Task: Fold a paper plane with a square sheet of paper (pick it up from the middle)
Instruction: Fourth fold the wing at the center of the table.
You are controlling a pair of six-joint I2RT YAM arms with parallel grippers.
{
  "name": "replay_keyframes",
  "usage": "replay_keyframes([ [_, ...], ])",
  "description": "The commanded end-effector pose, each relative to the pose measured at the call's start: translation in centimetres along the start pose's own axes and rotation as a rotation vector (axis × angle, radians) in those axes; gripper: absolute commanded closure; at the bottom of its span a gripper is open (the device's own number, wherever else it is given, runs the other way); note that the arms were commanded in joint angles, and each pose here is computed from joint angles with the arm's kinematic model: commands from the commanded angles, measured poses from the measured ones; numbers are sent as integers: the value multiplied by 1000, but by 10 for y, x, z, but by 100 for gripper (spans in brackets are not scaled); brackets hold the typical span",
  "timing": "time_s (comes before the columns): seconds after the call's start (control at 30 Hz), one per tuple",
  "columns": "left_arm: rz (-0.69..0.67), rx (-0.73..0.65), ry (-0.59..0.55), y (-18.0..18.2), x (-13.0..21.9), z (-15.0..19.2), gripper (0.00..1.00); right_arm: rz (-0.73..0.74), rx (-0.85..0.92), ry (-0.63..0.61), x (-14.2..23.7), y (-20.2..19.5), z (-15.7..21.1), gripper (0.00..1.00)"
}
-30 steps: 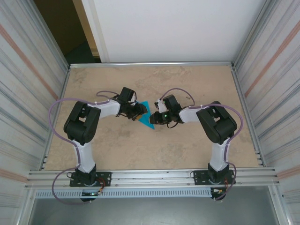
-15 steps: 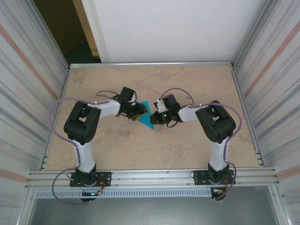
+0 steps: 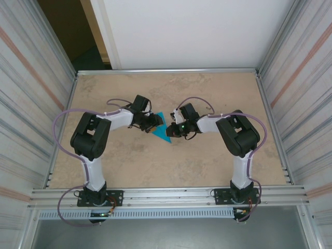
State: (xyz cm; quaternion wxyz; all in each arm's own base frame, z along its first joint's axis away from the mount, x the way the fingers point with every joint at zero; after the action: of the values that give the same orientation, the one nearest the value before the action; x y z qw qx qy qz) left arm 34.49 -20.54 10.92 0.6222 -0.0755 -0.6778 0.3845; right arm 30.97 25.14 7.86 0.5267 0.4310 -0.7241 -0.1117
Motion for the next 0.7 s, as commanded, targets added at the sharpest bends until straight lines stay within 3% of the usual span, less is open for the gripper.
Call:
replay_keyframes([
  [0.0,114,-68,-42,-27,32,-4,52,45,-134,164,-9,-16,34,91],
  [0.17,192,-106,-83,-31,48,1,56,41,-155,180,-7,-18,35,91],
  [0.5,364,-126,-32,-12,34,16,85,-26,-180,177,-2,-21,29,91],
  [0.67,410,-131,-9,-10,28,17,88,-75,-202,174,2,-23,25,91],
])
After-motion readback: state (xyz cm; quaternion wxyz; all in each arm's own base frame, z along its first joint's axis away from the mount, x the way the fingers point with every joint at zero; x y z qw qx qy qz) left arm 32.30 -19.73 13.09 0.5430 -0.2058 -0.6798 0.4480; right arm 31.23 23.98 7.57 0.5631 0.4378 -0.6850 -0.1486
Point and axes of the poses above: each hand's point on the last joint's axis, 136 mm out from that joint toward the fingers, its own x axis back along the fingers, its own y axis along the line the jaws close on, z = x × y, the point moved 9 cm from there along x, back along the fingers, and after that the axes turned 13 degrees about x, right-handed, at the moved point
